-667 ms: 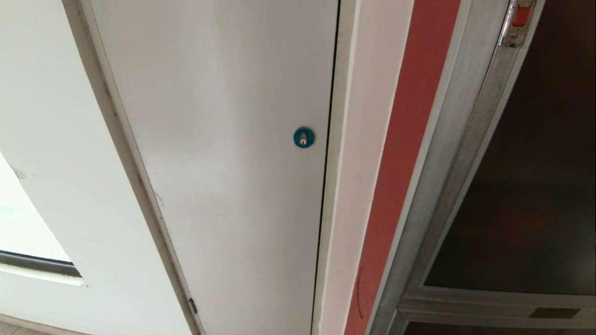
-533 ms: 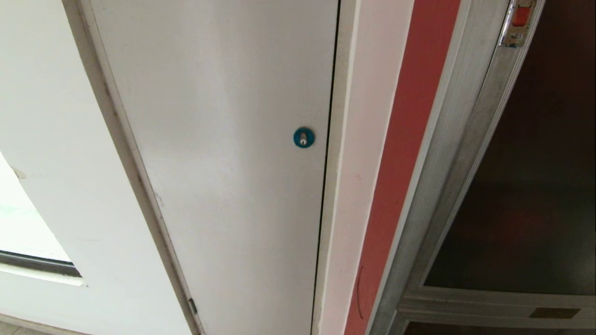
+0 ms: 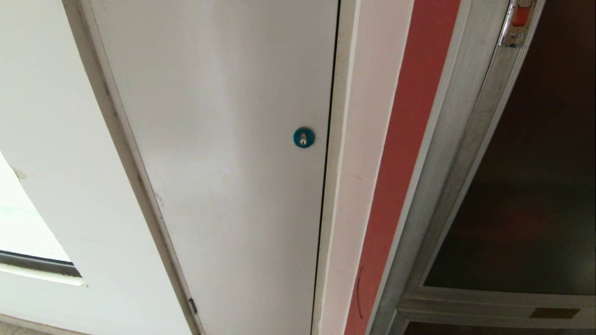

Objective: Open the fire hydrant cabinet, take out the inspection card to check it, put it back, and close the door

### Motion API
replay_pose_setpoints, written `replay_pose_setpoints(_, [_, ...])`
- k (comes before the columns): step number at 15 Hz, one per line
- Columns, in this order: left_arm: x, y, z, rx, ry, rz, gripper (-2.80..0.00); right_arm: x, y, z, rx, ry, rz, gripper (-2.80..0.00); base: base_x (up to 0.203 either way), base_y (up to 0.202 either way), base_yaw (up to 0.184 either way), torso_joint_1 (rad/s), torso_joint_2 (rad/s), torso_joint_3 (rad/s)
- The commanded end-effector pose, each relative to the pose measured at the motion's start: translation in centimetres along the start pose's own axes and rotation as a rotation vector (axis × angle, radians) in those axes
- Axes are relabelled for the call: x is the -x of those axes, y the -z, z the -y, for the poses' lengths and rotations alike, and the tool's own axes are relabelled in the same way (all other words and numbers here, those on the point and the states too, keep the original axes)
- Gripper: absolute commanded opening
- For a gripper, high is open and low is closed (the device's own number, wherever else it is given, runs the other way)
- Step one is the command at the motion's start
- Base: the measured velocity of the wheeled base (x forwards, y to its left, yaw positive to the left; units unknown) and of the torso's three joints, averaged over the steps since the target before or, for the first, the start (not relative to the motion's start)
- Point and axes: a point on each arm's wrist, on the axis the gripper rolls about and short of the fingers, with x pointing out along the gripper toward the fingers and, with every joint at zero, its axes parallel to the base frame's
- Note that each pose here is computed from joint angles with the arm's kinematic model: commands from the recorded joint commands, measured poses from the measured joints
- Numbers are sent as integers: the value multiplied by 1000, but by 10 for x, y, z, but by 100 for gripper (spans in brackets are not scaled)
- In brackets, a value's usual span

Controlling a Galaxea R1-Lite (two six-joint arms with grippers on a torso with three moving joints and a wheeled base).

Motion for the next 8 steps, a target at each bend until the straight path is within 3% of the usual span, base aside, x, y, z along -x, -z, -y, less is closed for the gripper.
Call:
replay_pose_setpoints(1, [0, 0, 0, 0, 0, -1, -280, 0, 0, 0, -1, -1, -3, -280, 0, 0, 0, 0, 0, 0])
replay_pose_setpoints(4, [0, 0, 0, -1, 0, 0, -280, 6, -20, 0, 8, 2, 57, -280, 0, 0, 0, 0, 0, 0])
replay_pose_setpoints(8, [0, 0, 0, -1, 0, -2, -280, 7, -84, 1, 7, -25, 54, -280, 0, 0, 0, 0, 0, 0])
